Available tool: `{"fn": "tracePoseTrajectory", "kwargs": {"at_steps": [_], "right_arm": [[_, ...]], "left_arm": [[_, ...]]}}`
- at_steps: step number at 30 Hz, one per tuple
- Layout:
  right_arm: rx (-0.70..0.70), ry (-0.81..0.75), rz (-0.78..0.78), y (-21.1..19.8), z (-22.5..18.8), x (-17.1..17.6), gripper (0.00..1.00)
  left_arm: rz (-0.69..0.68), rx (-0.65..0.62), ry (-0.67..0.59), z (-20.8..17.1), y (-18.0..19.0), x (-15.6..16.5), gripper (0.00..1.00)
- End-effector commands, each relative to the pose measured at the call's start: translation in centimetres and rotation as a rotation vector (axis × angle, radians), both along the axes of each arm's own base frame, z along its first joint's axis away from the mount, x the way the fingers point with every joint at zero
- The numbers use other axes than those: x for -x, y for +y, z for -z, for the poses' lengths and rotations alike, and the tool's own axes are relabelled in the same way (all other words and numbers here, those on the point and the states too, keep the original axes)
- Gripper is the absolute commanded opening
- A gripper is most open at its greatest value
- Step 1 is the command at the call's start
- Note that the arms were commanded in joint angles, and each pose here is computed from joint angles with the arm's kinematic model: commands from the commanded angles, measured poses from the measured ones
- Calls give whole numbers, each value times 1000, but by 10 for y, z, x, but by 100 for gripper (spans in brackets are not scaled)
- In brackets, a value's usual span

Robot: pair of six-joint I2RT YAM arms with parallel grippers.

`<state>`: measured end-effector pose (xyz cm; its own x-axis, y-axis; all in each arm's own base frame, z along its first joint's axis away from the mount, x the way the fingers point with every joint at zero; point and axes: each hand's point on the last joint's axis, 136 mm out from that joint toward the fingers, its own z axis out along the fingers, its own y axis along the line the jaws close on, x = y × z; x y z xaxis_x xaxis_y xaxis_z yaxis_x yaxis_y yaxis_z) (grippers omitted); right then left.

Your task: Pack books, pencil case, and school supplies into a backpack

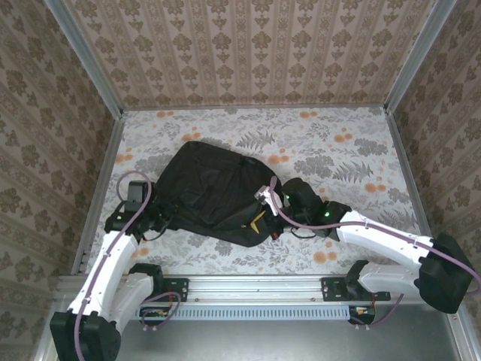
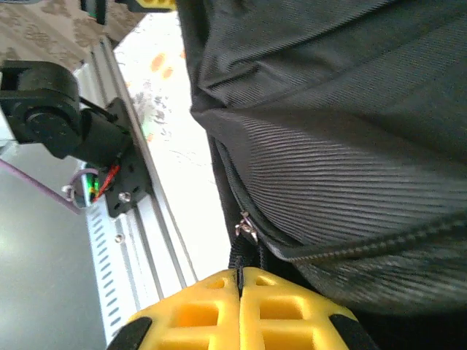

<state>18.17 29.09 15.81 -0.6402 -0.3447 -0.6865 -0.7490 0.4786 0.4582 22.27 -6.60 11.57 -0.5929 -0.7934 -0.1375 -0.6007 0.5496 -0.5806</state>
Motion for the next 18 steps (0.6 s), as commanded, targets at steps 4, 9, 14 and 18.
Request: {"fn": "tracePoseTrajectory", "kwargs": {"at_steps": [4,9,14,18], "right_arm": [[110,-63,150,-39,2,-13,0],[143,-59,173,-48,5,-12,0],[69,14,96,-28,0,2,0],[31,56,34,-4,-6,13,0]], "left_arm": [[-34,-122,-49,-18,25,-16,1],[-2,-145,-35,-20,24,-33,3],[55,-115,-7,-24,10,-68,11],[184,-117,-3,-36,-14,-106,30]]}}
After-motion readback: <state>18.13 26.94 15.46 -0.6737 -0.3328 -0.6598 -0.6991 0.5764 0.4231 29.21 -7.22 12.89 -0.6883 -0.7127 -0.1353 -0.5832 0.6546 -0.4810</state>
